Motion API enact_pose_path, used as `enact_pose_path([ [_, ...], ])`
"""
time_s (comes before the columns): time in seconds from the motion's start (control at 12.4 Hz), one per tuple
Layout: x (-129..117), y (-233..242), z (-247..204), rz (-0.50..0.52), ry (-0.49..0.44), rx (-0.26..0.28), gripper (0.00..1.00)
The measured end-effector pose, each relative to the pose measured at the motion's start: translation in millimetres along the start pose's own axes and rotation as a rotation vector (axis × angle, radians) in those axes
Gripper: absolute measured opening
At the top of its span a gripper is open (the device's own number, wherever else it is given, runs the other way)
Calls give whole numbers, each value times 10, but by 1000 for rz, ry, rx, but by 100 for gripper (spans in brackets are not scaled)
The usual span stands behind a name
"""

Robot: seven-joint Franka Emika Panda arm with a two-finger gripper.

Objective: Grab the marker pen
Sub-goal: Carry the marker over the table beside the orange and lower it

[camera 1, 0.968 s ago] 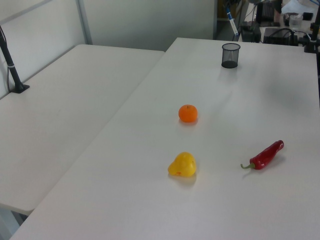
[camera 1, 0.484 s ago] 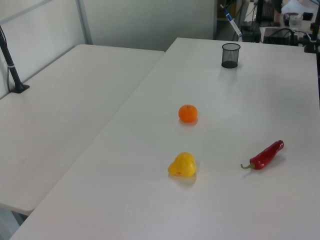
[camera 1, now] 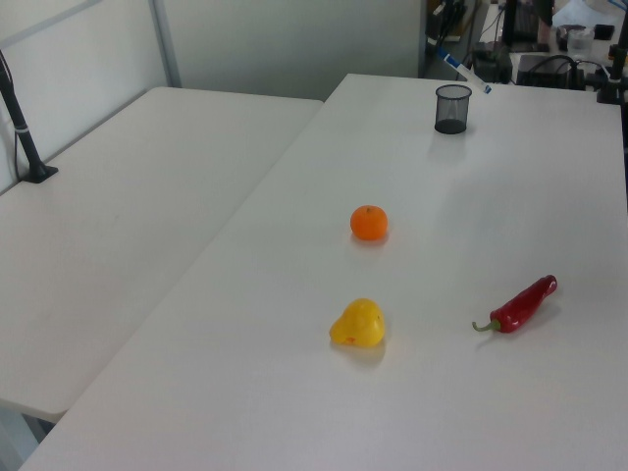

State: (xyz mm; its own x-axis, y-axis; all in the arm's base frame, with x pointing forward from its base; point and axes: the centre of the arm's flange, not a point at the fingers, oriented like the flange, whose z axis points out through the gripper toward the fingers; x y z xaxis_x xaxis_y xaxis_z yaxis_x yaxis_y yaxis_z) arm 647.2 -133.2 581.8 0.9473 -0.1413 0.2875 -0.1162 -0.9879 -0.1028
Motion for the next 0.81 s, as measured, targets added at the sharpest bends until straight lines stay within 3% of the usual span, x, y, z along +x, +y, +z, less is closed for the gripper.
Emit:
enact_pose_path([
  [0.32, -262, -971, 235, -144, -206, 58, 17],
  [0.81, -724, -1884, 828, -271, -382, 80, 17],
])
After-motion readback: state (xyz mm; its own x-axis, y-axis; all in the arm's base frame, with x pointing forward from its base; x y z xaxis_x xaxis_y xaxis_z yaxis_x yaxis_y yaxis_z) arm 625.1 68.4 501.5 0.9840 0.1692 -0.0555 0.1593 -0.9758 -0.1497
